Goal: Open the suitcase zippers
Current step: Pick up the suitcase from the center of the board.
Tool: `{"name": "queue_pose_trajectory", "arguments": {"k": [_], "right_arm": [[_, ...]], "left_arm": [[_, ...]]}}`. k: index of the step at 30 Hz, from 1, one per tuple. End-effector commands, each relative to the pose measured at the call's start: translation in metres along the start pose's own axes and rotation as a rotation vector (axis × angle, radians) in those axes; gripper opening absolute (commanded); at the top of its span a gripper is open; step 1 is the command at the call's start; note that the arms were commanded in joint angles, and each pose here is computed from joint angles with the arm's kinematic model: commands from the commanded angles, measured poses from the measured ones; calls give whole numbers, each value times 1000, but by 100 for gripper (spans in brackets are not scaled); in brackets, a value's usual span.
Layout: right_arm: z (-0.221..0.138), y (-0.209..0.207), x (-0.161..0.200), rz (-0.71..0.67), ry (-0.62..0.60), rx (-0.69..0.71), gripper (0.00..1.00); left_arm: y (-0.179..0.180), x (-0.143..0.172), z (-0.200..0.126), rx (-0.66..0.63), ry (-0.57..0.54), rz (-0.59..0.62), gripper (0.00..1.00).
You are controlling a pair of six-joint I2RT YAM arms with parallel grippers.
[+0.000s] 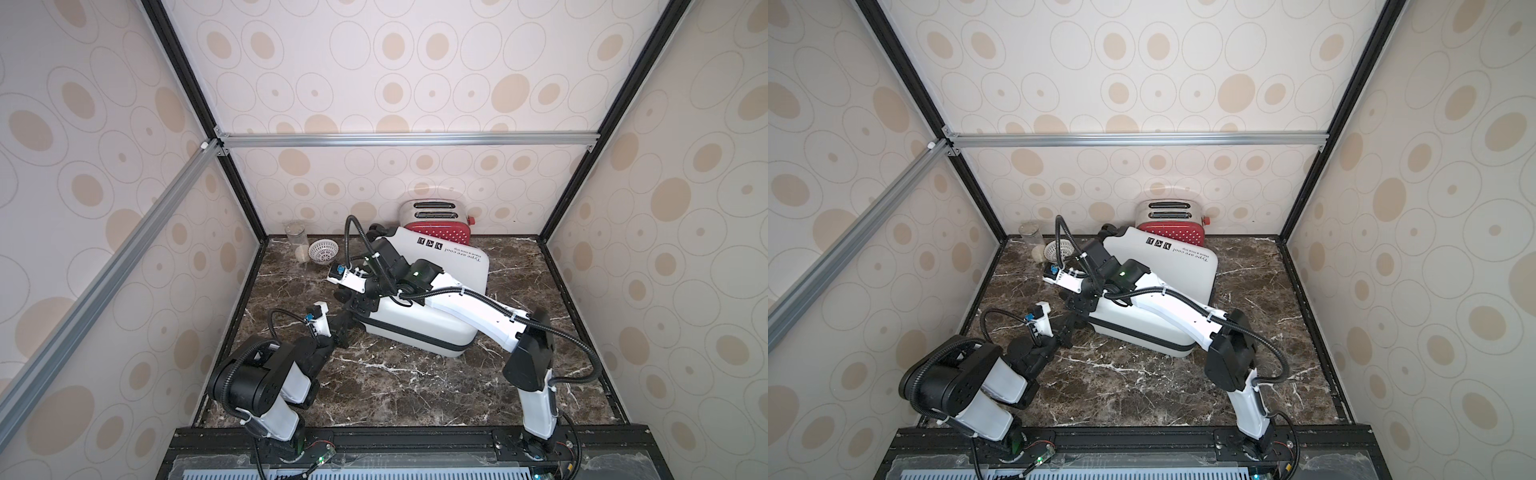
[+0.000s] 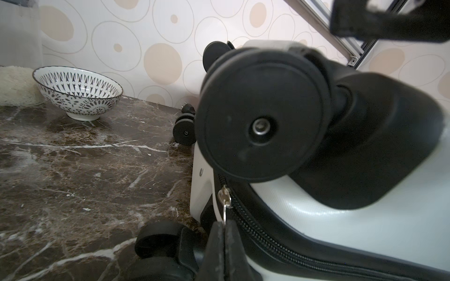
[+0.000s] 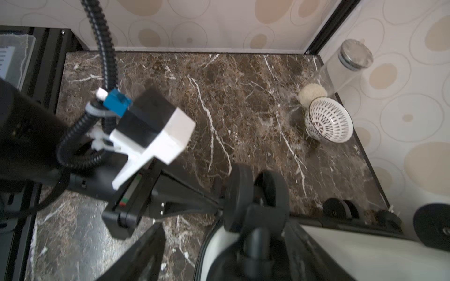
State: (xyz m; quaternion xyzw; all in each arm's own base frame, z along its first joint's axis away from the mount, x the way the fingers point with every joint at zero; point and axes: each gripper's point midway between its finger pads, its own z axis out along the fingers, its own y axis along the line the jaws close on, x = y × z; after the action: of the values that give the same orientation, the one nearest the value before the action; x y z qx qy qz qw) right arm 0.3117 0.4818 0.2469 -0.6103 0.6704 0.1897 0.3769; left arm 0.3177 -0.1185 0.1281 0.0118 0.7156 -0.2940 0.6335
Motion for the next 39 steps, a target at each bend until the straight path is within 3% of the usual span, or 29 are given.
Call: {"name": "queue_pose_trajectory", "arguments": {"k": [1, 12, 22, 28, 31, 33, 39], "right_arm": [[4, -8, 11, 6, 103, 15, 80], [25, -26, 20, 38, 203, 69, 85], [56, -6, 49, 64, 274, -43, 74], [65, -1, 59, 41, 305, -72, 59], [53, -1, 49, 27, 279, -76, 34], [39, 2, 37, 16, 247, -87, 25], [-7, 14, 16, -15, 162, -116, 19]], "left_arm": [[-17, -37, -7, 64, -145, 66, 0], [-19, -41, -4, 54, -126, 129, 0], [-22, -39, -5, 65, -110, 141, 0], [-20, -39, -8, 45, -97, 173, 0], [-19, -41, -8, 31, -92, 192, 0], [-18, -41, -8, 23, -91, 195, 0], [-21, -42, -8, 41, -97, 206, 0]]}}
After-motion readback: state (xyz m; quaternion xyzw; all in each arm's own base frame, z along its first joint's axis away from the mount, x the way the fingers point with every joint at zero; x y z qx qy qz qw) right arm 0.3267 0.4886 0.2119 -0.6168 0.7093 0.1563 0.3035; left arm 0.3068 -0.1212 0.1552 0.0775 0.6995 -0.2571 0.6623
